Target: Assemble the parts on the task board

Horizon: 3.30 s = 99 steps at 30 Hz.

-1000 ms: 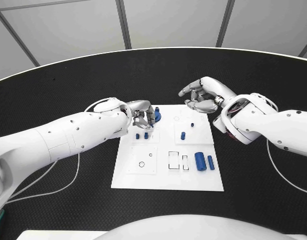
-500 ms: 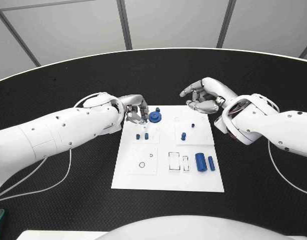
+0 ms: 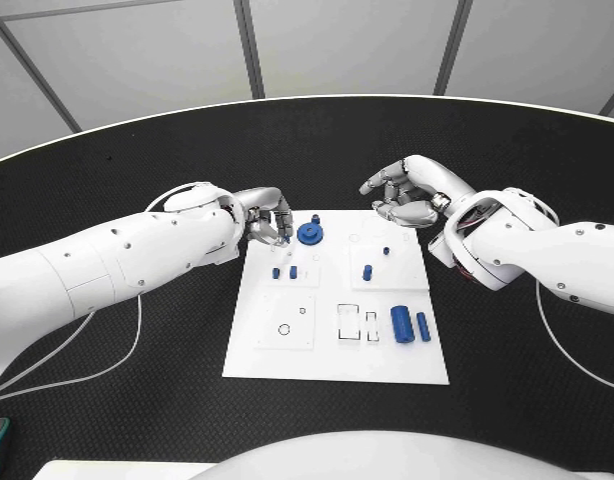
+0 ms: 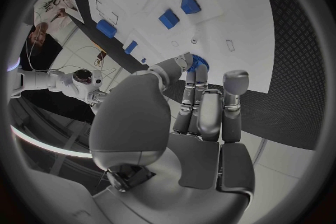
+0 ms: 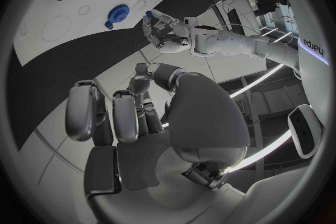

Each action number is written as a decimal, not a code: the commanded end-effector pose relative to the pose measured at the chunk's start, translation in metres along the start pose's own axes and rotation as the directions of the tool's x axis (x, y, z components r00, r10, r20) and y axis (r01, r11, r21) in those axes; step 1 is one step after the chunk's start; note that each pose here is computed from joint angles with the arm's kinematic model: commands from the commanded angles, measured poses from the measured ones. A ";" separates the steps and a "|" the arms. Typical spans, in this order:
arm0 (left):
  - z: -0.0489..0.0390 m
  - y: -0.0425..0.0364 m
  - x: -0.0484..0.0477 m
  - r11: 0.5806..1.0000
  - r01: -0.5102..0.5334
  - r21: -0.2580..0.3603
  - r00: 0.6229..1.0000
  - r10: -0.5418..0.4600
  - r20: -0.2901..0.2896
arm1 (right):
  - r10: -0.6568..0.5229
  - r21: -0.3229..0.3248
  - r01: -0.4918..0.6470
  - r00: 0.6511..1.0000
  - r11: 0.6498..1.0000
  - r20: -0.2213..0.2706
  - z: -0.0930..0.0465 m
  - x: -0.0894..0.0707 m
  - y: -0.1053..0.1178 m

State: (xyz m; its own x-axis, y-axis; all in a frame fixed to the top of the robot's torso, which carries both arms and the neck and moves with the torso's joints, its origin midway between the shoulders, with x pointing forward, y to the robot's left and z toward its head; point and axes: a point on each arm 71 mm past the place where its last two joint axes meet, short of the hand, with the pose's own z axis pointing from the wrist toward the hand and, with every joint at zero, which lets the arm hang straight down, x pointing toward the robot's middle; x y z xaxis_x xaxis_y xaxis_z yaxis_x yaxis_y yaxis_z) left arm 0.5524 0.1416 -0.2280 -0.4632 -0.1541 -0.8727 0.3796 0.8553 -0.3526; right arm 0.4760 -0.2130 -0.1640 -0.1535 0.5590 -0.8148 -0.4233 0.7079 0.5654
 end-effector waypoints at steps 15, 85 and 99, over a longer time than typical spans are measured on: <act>0.0086 -0.0052 0.0058 1.000 0.002 0.005 1.000 -0.002 -0.023 | 0.002 -0.002 -0.002 1.000 1.000 0.000 0.000 0.000 0.001; 0.0137 0.0003 0.0222 0.999 0.006 -0.032 0.995 -0.009 -0.096 | 0.002 -0.001 -0.002 1.000 1.000 0.000 -0.001 0.000 0.001; 0.0135 0.0004 0.0229 1.000 0.006 -0.029 0.995 -0.009 -0.102 | 0.002 -0.001 -0.002 1.000 1.000 -0.001 -0.001 0.000 0.001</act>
State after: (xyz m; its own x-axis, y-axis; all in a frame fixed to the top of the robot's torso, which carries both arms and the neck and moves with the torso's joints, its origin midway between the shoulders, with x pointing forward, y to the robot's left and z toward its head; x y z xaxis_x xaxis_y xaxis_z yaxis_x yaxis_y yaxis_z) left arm 0.5527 0.1316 -0.2527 -0.5455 -0.1110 -0.8307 0.3537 0.8681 -0.3483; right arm 0.4747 -0.2125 -0.1635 -0.1553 0.5600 -0.8138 -0.4239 0.7063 0.5669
